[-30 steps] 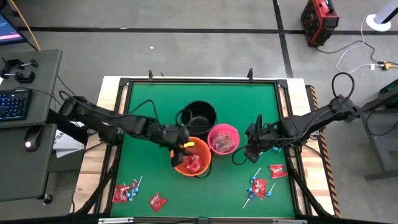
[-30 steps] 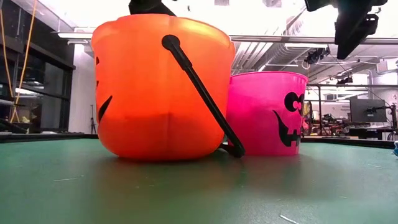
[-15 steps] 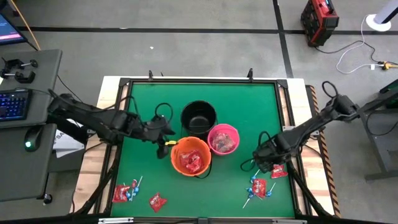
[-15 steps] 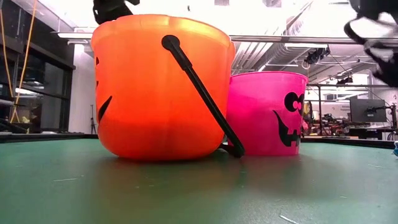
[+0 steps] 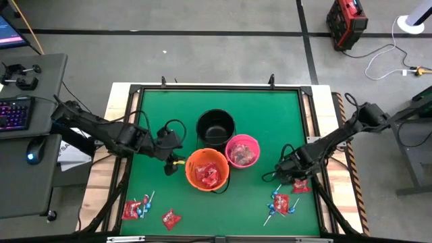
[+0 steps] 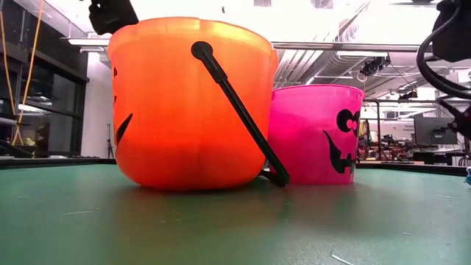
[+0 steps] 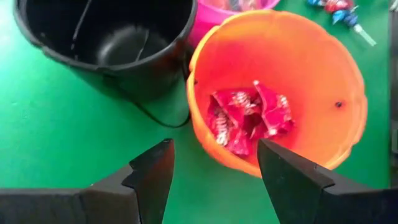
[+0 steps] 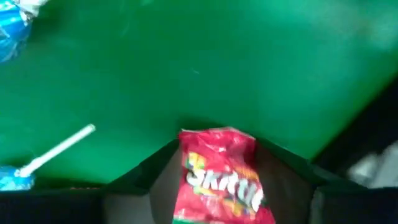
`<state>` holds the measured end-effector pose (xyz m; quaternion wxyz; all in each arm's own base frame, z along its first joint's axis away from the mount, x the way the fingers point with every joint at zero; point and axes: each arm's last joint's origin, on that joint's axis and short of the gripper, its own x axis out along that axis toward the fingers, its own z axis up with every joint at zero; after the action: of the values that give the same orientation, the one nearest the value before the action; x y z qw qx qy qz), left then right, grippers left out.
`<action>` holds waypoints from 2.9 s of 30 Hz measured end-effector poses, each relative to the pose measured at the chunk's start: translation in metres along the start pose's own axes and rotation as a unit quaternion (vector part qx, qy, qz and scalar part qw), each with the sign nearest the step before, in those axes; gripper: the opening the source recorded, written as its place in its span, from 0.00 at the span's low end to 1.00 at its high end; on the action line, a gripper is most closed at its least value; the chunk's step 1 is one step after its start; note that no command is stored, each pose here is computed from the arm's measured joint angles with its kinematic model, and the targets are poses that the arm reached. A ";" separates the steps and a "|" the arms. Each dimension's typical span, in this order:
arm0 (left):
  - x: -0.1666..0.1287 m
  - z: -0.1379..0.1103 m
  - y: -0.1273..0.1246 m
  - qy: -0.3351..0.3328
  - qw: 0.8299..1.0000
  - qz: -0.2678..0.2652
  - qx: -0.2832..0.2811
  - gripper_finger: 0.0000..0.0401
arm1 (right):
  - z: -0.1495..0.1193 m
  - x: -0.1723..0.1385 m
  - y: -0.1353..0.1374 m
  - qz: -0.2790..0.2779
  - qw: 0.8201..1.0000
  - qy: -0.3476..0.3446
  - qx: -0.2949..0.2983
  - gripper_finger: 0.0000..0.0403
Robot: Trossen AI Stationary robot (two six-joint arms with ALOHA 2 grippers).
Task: Sort candy by brand, put in halloween buckets
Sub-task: Put the red candy into the orange bucket
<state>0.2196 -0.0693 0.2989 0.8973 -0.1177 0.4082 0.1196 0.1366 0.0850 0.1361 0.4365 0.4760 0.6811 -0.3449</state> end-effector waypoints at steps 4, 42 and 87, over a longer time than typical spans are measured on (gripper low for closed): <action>-0.002 -0.004 -0.004 -0.002 1.000 0.010 -0.007 0.55 | 0.002 0.004 0.001 0.015 1.000 0.004 0.001 0.38; -0.063 -0.012 -0.005 -0.178 0.972 -0.012 -0.156 0.55 | -0.013 -0.164 0.206 0.435 0.722 -0.422 -0.334 0.01; 0.070 -0.123 -0.146 0.277 0.948 -0.147 -0.050 0.55 | -0.010 -0.149 0.161 -0.057 0.829 -0.272 -0.485 0.59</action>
<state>0.2231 -0.2364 0.1839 0.7498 -0.2495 0.6121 -0.0309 0.3113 0.0920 0.2693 0.7584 0.0503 0.6404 -0.1105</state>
